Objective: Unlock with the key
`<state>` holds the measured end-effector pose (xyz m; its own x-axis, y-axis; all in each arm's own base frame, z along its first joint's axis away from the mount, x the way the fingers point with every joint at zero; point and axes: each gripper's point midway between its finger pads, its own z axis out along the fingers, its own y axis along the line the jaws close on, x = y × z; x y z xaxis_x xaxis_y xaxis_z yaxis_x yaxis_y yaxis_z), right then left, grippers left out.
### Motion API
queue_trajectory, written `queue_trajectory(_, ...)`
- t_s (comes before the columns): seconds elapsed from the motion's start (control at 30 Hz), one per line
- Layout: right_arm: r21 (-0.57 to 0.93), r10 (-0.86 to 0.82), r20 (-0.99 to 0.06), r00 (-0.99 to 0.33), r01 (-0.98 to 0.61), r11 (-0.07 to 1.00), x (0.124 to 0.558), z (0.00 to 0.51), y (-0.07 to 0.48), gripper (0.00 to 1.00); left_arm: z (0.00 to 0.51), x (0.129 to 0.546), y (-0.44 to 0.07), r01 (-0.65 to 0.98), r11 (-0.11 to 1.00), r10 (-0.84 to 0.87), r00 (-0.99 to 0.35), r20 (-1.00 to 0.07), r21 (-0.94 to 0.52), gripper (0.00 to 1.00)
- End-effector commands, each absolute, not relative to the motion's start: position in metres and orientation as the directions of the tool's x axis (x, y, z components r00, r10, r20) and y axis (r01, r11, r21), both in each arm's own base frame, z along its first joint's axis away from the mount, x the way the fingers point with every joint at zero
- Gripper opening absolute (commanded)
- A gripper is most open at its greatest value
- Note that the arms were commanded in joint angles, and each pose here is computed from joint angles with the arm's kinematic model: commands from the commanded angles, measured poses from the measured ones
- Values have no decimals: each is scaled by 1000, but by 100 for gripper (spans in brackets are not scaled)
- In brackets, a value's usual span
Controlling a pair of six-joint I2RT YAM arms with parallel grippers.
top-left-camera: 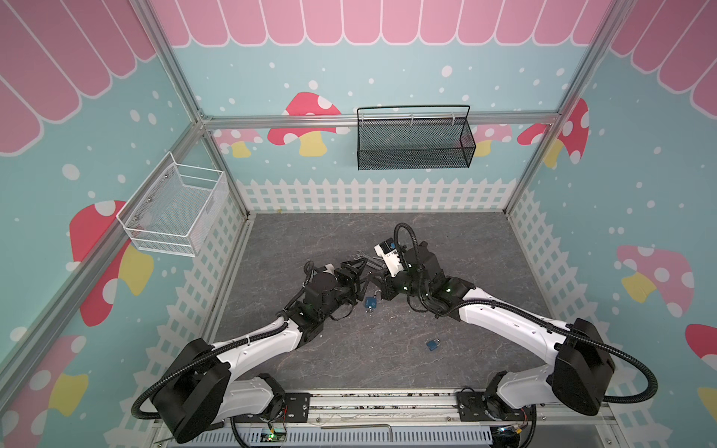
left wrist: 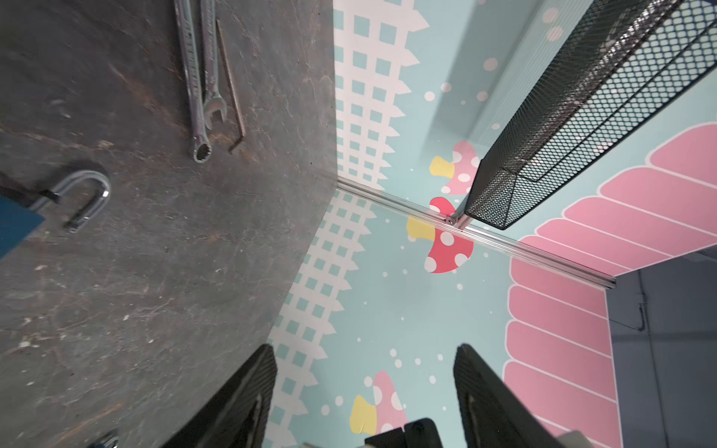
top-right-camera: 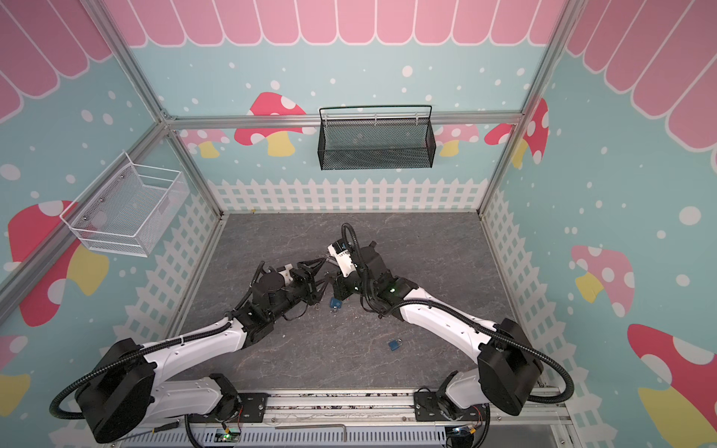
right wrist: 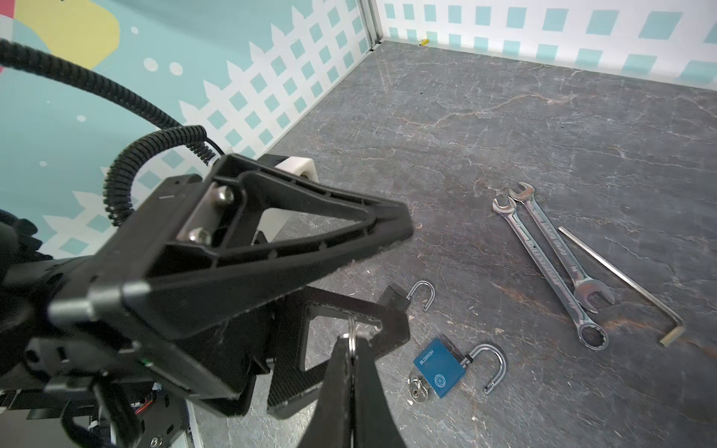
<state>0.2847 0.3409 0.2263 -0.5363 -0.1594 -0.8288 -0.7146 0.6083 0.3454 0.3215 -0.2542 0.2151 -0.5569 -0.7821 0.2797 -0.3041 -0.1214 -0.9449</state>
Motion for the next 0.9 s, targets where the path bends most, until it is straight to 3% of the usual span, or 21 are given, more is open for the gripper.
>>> queue_trajectory(0.0, 361, -132, -841, -525, -726, 585, 286, 234, 345, 0, 234, 329, -253, -280, -223, -784, -518, 342, -934, 70)
queue_trajectory(0.47, 335, -132, -852, -506, -722, 606, 286, 236, 337, 0, 228, 326, -244, -288, -218, -808, -482, 338, -933, 52)
queue_trajectory(0.87, 323, -128, -863, -488, -728, 604, 286, 243, 336, 0, 225, 325, -243, -292, -215, -811, -478, 337, -932, 15)
